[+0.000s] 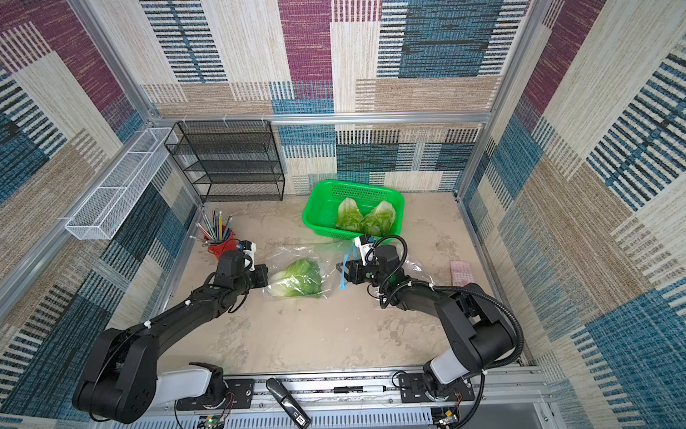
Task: Open the zip-top bag and take out the chinese cabbages
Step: Pick up the Chinese cabbage from the zipper food storage bag.
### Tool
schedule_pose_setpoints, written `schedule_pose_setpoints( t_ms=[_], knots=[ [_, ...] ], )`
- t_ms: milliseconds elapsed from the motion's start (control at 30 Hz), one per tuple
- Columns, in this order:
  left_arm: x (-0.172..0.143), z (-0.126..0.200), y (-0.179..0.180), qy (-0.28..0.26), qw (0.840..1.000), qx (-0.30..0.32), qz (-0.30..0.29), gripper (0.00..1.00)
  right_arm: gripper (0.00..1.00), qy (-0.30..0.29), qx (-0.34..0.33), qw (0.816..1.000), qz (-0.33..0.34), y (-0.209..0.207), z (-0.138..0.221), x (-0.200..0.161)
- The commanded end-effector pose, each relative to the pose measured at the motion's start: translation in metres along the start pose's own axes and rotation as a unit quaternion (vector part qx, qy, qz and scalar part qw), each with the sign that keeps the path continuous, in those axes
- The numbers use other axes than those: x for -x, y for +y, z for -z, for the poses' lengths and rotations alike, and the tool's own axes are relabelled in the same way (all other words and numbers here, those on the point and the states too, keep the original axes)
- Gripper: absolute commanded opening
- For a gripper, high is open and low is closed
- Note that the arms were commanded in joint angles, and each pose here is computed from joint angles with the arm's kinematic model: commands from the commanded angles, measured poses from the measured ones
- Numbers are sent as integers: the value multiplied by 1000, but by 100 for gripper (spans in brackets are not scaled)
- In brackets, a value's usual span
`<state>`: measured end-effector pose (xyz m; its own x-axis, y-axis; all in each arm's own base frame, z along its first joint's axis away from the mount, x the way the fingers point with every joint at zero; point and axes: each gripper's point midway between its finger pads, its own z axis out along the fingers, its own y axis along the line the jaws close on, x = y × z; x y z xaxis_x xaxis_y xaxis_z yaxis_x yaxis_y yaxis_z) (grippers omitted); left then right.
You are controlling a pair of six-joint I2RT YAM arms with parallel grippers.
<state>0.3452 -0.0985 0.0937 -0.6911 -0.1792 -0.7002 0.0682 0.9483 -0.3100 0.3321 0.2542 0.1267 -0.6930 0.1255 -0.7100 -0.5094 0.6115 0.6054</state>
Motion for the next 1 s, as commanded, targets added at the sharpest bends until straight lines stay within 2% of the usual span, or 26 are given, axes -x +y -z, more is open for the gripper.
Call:
schedule_pose_setpoints(
  t_ms=[0, 100, 267, 400, 633, 767, 967],
  knots=[
    [7, 1, -6, -20, 1000, -18, -13, 0, 52, -3, 13, 1000, 24, 5, -4, 7],
    [8, 0, -10, -25, 999, -29, -16, 0, 52, 21, 30, 999, 24, 4, -14, -2],
    [6, -3, -13, -29, 998, -42, -21, 0, 56, 21, 37, 999, 25, 1, -20, -5],
    [7, -6, -15, -38, 998, -52, -16, 0, 66, 21, 37, 999, 25, -1, -22, -6],
    [12, -6, -20, -51, 996, -68, -4, 0, 64, 23, 84, 996, 18, 18, -25, -10],
    [16, -4, -23, -57, 996, -75, 6, 0, 61, 10, 150, 989, 6, 40, -15, -16],
    [19, -3, -23, -67, 995, -76, 22, 0, 67, -25, 229, 973, 8, 73, 14, -12]
  ],
)
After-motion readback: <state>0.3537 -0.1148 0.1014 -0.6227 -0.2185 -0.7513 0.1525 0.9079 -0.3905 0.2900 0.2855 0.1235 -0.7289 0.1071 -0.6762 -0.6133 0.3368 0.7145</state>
